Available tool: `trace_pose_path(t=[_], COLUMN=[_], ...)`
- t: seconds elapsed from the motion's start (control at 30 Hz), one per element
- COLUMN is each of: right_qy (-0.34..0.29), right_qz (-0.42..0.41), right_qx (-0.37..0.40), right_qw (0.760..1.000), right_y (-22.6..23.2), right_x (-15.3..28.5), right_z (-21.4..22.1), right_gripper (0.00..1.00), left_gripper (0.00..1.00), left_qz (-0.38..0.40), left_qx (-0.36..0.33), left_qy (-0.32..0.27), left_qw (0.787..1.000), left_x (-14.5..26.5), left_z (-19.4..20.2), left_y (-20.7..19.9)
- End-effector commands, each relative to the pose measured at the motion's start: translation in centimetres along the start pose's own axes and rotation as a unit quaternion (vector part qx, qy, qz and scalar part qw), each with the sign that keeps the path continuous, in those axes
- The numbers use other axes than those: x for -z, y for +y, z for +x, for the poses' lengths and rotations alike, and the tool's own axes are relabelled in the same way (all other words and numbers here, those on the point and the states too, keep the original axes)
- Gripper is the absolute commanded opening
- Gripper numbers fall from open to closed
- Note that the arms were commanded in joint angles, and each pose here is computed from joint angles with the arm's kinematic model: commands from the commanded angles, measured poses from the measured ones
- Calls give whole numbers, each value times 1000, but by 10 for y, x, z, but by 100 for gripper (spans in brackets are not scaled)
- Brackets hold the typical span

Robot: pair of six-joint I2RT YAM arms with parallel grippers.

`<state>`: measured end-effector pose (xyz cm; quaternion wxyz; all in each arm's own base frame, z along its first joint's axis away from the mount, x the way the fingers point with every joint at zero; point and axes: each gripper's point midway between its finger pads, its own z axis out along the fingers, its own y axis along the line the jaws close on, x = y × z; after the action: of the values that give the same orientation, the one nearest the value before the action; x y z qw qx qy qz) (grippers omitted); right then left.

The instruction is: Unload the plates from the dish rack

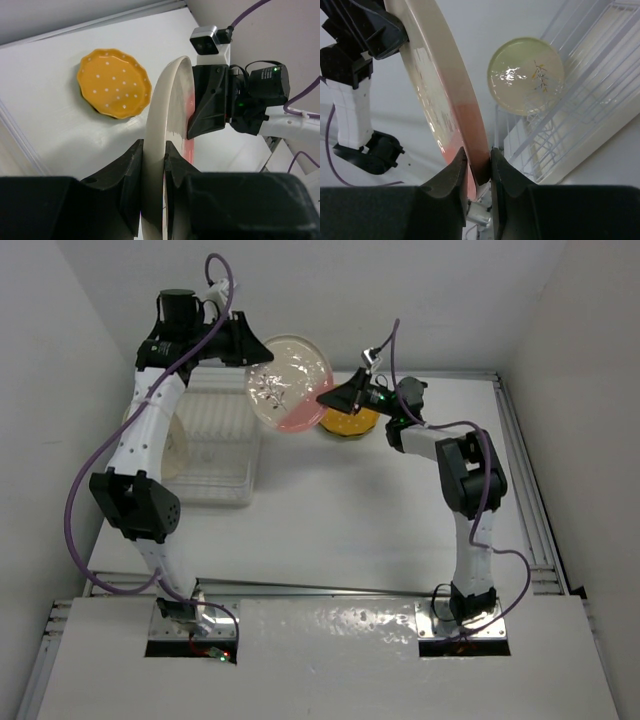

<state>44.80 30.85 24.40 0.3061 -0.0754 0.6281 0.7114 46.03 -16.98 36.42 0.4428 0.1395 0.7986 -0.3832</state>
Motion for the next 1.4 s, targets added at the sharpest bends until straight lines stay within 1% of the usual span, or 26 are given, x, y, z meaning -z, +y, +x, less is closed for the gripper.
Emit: trace_pose_path(t=[0.0, 0.03, 0.07, 0.1, 0.13, 0.2, 0.23, 0.27, 0.33, 0.4, 0.5, 0.63, 0.73, 0.87, 0.97, 1.0, 1.07, 1.1, 1.17, 1.2, 1.3, 1.37], right_qy=[8, -1, -4, -12, -16, -30, -51, -58, -87, -102, -120, -140, -165, -217, -265, -296, -327, -358, -391, -413, -455, -479], right_qz=[-108, -113, -109, -111, -99, -80, -75, -61, -37, -23, 6, 29, 50, 67, 85, 99, 119, 141, 176, 200, 255, 287], right_qx=[93, 105, 103, 114, 105, 94, 106, 99, 98, 99, 69, 33, 18, -8, -8, -4, -1, -2, -1, -6, -12, -20], right_qw=[990, 988, 989, 987, 989, 992, 990, 991, 991, 990, 990, 989, 985, 974, 960, 950, 937, 923, 903, 888, 853, 829], right_y=[94, 106, 106, 117, 116, 112, 120, 113, 111, 107, 91, 75, 64, 53, 44, 37, 27, 17, 0, -10, -38, -57], right_x=[-3, -2, 2, 3, 4, 9, 11, 15, 20, 23, 28, 32, 39, 59, 87, 108, 133, 159, 192, 217, 262, 285], right_z=[11, 7, 8, 6, 4, 6, -1, 3, 0, -1, -5, -13, -21, -47, -75, -93, -109, -125, -136, -144, -150, -152], right_gripper=[0, 0, 0, 0, 0, 0, 0, 0, 0, 0, 0, 0, 0, 0, 0, 0, 0, 0, 0, 0, 0, 0], left_gripper=[15, 24, 38, 43, 49, 54, 57, 60, 64, 65, 70, 76, 78, 81, 83, 83, 83, 83, 83, 83, 83, 83], left_qz=[38, 27, 18, 6, -21, -58, -95, -114, -153, -164, -168, -171, -182, -214, -248, -258, -280, -298, -317, -326, -346, -360], left_qx=[-23, -21, -24, -21, -20, -19, -18, -17, -12, -13, -16, -26, -38, -61, -77, -83, -82, -84, -80, -78, -67, -72], left_qy=[-14, -13, -12, -7, -9, -5, -8, -7, -4, -3, -10, -25, -41, -64, -78, -78, -74, -71, -61, -58, -51, -43], left_qw=[999, 999, 999, 1000, 1000, 998, 995, 993, 988, 986, 986, 985, 982, 973, 963, 959, 953, 948, 943, 940, 934, 929], left_x=[-9, -11, -12, -14, -15, -16, -16, -15, -14, -14, -13, -10, -6, 6, 19, 23, 33, 37, 47, 51, 64, 77], left_z=[-7, -5, -3, 1, 1, 6, 7, 8, 10, 10, 6, -6, -18, -37, -50, -51, -50, -48, -42, -39, -29, -25], left_y=[-24, -18, -14, -7, 4, 20, 34, 42, 58, 62, 62, 60, 60, 64, 70, 72, 79, 86, 95, 99, 111, 121])
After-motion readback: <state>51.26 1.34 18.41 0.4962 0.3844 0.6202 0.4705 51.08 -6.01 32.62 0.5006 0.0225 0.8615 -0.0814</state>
